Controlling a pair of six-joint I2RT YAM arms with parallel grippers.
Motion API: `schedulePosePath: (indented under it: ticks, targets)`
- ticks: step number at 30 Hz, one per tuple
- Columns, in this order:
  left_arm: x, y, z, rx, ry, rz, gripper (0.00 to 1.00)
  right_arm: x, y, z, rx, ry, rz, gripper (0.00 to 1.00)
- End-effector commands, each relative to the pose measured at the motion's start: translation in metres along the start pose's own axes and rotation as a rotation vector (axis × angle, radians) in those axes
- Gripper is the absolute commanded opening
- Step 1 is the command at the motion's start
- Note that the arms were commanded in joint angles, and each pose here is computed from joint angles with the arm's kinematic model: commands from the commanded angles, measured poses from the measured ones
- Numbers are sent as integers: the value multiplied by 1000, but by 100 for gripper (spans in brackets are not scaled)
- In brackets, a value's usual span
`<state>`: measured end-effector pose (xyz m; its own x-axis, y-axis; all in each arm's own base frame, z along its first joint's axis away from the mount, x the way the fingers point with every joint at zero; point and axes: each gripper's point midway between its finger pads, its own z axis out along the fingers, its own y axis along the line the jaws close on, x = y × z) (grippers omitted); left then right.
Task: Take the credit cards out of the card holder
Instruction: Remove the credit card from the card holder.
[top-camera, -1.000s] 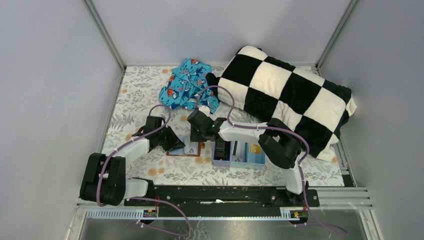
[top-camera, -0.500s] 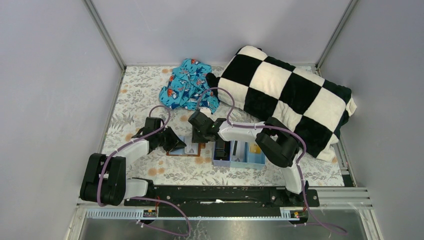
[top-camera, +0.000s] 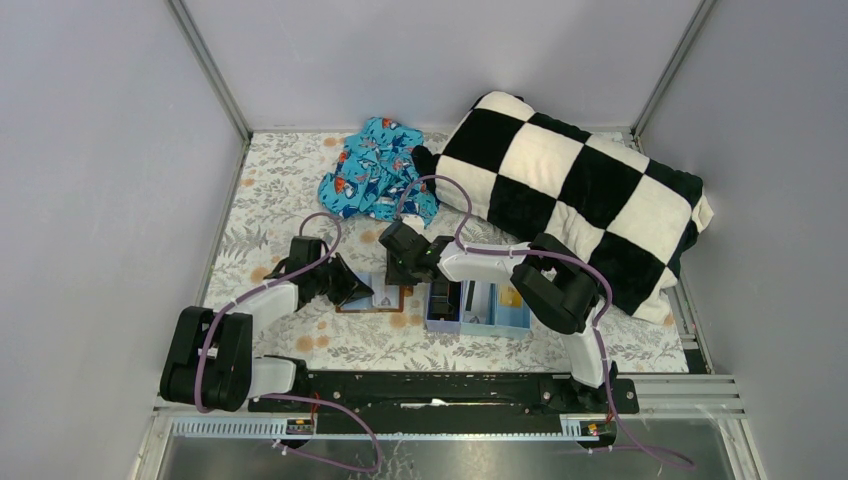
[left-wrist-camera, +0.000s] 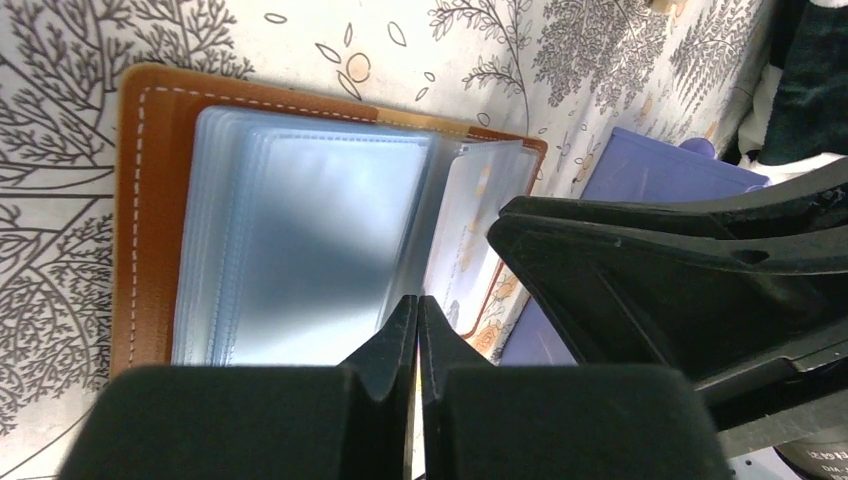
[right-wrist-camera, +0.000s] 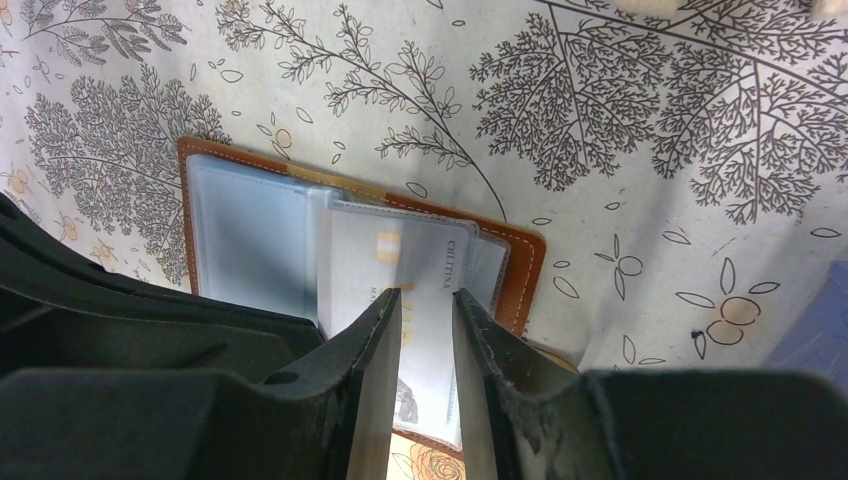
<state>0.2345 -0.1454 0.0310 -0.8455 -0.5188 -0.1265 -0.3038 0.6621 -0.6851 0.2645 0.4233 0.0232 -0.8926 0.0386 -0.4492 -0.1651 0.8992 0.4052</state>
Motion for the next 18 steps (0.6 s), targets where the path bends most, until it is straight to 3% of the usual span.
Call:
schedulePosePath:
  ticks: [1, 5, 12, 18]
  targets:
    - [-4, -17, 0, 84, 1, 23, 3, 3, -3, 7, -5, 14, 20, 32]
    - [-3, -14, 2, 76, 11, 16, 9, 3, -1, 7, -12, 18, 20, 32]
    - [-2, -16, 2, 89, 13, 16, 10, 4, -1, 8, -13, 21, 23, 32]
    - [0, -14, 3, 87, 19, 5, 0, 6, -2, 10, -14, 27, 25, 31]
